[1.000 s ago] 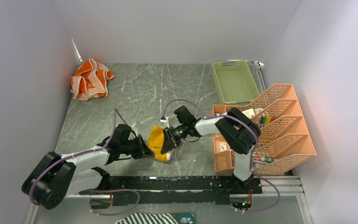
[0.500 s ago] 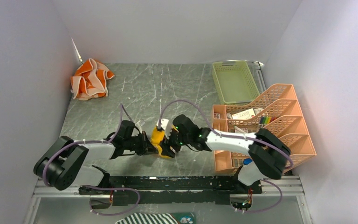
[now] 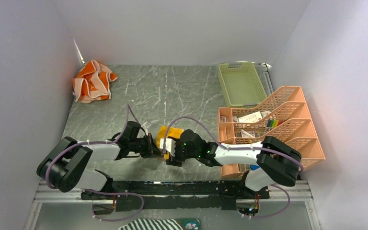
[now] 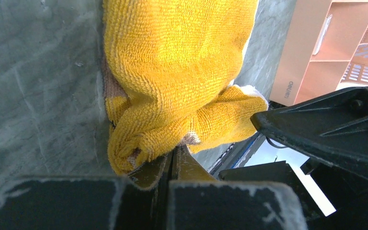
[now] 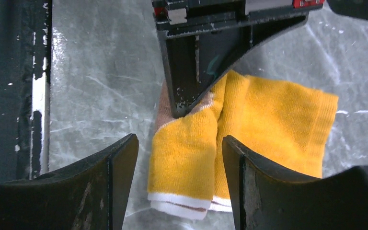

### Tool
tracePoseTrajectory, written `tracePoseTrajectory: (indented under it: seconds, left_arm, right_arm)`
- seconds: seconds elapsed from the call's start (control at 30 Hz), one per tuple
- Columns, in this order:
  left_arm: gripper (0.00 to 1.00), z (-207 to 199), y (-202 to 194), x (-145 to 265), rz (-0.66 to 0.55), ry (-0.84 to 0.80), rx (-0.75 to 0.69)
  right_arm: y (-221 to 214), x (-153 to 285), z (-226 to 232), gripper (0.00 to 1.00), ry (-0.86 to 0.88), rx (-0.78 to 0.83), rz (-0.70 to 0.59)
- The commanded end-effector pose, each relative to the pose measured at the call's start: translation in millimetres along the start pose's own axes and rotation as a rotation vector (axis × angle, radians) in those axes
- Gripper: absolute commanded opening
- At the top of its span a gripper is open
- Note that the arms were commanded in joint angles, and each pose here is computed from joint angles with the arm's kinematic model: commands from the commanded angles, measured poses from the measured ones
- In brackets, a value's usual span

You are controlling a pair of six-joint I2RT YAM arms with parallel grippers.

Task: Roll the towels
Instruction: Roll the towel at the center of the board.

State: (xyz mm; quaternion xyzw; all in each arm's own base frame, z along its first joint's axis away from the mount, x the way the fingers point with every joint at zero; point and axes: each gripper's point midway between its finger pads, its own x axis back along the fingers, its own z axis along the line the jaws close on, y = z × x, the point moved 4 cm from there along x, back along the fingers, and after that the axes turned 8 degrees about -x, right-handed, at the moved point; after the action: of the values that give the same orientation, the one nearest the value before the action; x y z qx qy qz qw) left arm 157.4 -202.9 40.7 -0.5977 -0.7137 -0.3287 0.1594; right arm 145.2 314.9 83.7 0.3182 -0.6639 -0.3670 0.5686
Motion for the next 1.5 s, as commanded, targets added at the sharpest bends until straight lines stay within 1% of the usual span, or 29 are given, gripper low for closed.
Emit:
tracePoseTrajectory:
  seconds: [0.0,0.13,0.37,0.5,0.6,0.63,0.7,0.73,0.83,0.87,0.97,1.07,1.13,1.2,1.3,1.47]
  left_arm:
    - [0.07,39,-16,0,0.040,0.213,0.001]
    - [0.07,38,-16,1,0.049,0.216,0.001]
    - [0.07,28,-11,3,0.064,0.196,0.005]
    - [0.07,14,-1,8,0.055,0.173,-0.019]
    - [0.07,-9,15,20,0.024,0.117,-0.053]
    - [0.07,-20,23,27,-0.001,0.089,-0.068]
    - [0.08,-40,42,43,-0.065,0.036,-0.102]
    - [0.08,-55,55,56,-0.117,0.010,-0.134]
    - [0.11,-68,76,83,-0.210,0.035,-0.179]
    - [0.11,-67,78,90,-0.218,0.057,-0.185]
    - [0.11,-67,82,100,-0.234,0.071,-0.225]
    - [0.10,-69,78,101,-0.231,0.042,-0.251]
    - [0.11,-68,76,99,-0.235,0.025,-0.253]
    - [0.11,-68,74,98,-0.232,0.011,-0.258]
    - [0.11,-67,75,95,-0.229,0.003,-0.259]
    - [0.11,-68,74,90,-0.226,-0.029,-0.259]
  right_arm:
    - [5,-10,-4,0.65,-0.035,0.140,-0.029]
    - [-3,-16,4,0.65,-0.005,0.183,0.009]
    - [-27,-24,13,0.64,0.009,0.181,0.101]
    - [-44,-29,13,0.61,0.005,0.144,0.174]
    - [-52,-31,17,0.58,0.016,0.093,0.186]
    - [-55,-31,17,0.55,0.004,0.070,0.192]
    - [-57,-32,16,0.46,-0.022,0.016,0.204]
    - [-58,-33,16,0.38,-0.030,-0.018,0.211]
    - [-55,-35,18,0.05,-0.015,-0.114,0.217]
    - [-53,-35,21,0.00,-0.001,-0.152,0.213]
    - [-35,-35,29,0.00,0.052,-0.252,0.168]
    - [-9,-27,33,0.00,0.111,-0.362,0.069]
    - [3,-20,31,0.00,0.193,-0.481,0.016]
    - [7,-12,13,0.00,0.232,-0.636,-0.016]
    - [7,-7,-10,0.00,0.261,-0.795,-0.024]
    - [-7,-10,-27,0.00,0.320,-0.943,-0.005]
